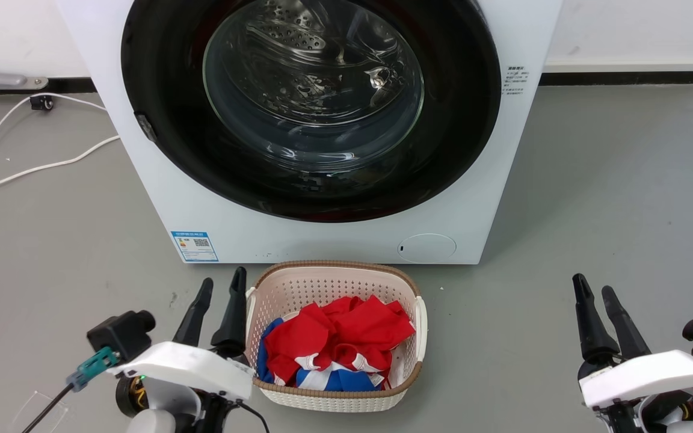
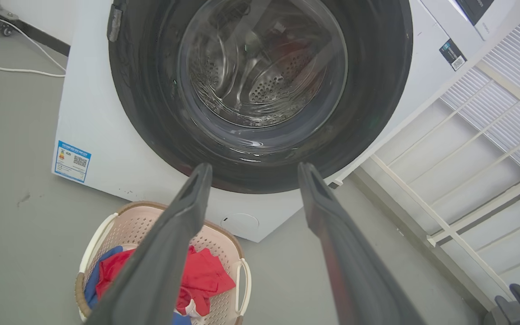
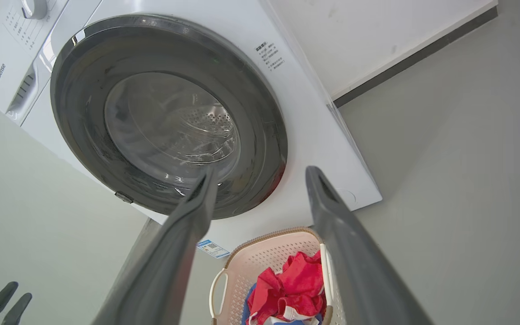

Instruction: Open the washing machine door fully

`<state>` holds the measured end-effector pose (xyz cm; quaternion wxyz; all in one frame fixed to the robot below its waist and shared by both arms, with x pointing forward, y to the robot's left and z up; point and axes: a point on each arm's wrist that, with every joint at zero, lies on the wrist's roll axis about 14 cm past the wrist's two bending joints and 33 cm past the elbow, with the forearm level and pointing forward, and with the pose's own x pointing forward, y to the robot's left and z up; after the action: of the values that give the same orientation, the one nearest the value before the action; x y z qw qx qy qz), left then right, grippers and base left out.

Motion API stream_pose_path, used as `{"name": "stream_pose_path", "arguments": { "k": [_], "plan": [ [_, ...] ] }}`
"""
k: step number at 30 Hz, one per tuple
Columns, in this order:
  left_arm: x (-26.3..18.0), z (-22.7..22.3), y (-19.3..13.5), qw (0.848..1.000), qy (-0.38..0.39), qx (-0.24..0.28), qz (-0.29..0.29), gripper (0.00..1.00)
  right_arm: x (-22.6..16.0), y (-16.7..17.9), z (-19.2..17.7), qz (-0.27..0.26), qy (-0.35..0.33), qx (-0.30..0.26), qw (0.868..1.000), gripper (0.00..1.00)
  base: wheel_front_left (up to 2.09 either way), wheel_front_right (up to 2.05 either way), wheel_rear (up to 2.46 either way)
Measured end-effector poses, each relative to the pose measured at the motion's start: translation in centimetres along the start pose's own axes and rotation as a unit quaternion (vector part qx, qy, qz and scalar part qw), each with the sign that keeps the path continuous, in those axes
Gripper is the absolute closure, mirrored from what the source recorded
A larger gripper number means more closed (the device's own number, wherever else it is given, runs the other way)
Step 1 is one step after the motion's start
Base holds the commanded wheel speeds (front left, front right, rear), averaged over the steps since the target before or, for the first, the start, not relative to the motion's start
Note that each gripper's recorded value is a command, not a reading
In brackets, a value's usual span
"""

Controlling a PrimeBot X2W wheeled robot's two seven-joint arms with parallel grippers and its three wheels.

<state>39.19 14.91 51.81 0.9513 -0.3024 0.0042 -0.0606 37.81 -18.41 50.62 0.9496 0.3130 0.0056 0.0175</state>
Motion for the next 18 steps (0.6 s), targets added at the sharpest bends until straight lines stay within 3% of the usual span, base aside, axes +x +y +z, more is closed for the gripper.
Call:
{"name": "stream_pose_path", "arguments": {
  "k": [18],
  "plan": [
    [0.28,-0.31,-0.57,0.991,0.001,0.133,-0.008,0.0,-0.05,0.78,0.07,0.013,-0.001,-0.112,0.994,0.0,0.0,0.0,0.0]
  ]
}}
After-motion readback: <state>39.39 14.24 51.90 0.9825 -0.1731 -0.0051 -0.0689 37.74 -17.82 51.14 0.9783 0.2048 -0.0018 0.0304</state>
